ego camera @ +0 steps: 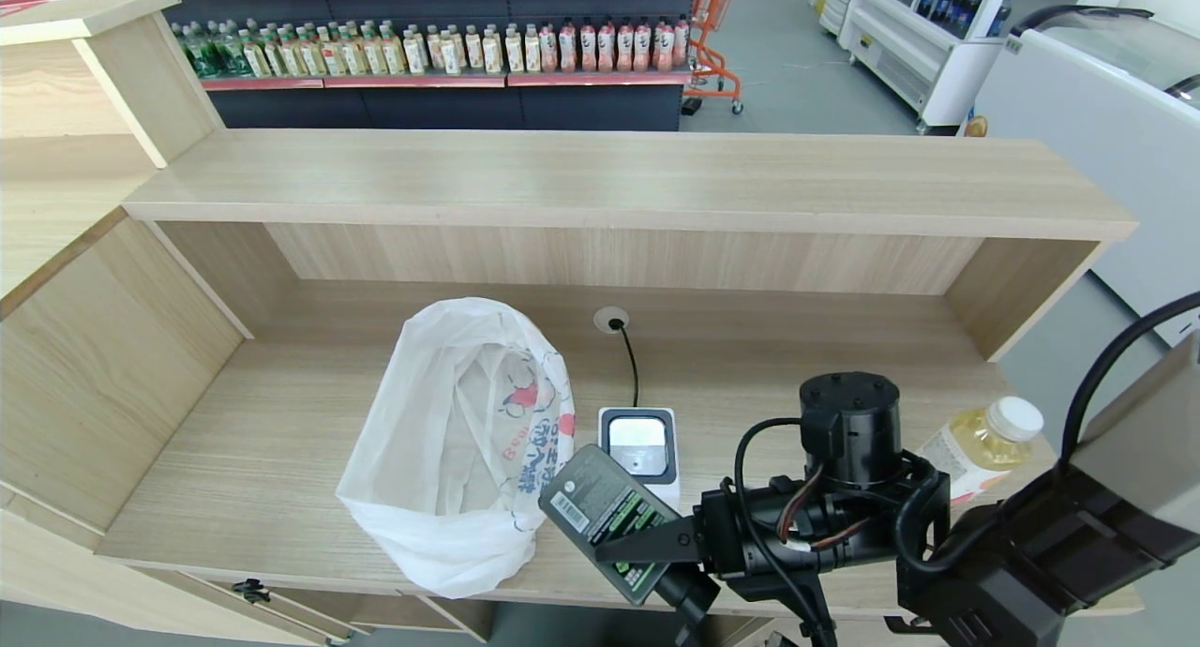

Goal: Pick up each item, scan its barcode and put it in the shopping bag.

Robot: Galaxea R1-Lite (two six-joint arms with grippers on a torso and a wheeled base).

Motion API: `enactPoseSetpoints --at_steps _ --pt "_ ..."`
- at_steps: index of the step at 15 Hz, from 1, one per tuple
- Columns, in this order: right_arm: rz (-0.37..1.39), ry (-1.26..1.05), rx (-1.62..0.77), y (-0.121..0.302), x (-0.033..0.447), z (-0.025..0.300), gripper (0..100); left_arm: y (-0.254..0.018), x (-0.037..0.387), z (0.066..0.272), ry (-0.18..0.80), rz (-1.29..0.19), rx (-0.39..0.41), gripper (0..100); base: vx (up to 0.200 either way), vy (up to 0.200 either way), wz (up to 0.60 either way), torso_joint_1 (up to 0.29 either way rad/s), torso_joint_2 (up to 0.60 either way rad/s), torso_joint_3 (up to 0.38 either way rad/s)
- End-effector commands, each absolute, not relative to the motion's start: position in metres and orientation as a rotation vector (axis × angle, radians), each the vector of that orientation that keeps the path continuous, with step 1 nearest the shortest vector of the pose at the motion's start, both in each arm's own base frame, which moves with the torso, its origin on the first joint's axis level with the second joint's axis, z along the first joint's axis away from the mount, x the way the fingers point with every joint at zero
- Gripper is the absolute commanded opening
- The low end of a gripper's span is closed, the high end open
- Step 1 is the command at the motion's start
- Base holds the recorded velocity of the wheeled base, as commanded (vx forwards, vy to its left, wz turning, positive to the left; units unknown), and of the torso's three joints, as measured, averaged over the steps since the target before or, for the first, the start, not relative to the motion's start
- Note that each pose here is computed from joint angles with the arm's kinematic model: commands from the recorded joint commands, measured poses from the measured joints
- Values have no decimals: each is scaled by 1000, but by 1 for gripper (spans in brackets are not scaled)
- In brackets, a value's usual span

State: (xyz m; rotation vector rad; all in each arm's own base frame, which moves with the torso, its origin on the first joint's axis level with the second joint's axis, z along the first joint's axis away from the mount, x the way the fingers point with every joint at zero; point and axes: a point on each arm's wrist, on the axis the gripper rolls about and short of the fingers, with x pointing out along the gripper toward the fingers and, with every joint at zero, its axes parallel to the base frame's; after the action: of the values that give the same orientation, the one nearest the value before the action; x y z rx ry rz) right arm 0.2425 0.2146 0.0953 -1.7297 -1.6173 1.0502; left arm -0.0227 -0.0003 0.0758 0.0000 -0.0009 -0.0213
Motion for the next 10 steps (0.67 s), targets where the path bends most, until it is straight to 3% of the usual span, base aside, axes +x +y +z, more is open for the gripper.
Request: enactPoseSetpoints --at_steps 1,10 --pt "1053 -1627 -1724 219 244 90 0 0 -23 76 -2 -20 0 100 0 0 0 0 0 0" --pt "1045 -1643 -1720 224 245 88 0 0 -23 76 -2 -20 0 100 0 0 0 0 0 0"
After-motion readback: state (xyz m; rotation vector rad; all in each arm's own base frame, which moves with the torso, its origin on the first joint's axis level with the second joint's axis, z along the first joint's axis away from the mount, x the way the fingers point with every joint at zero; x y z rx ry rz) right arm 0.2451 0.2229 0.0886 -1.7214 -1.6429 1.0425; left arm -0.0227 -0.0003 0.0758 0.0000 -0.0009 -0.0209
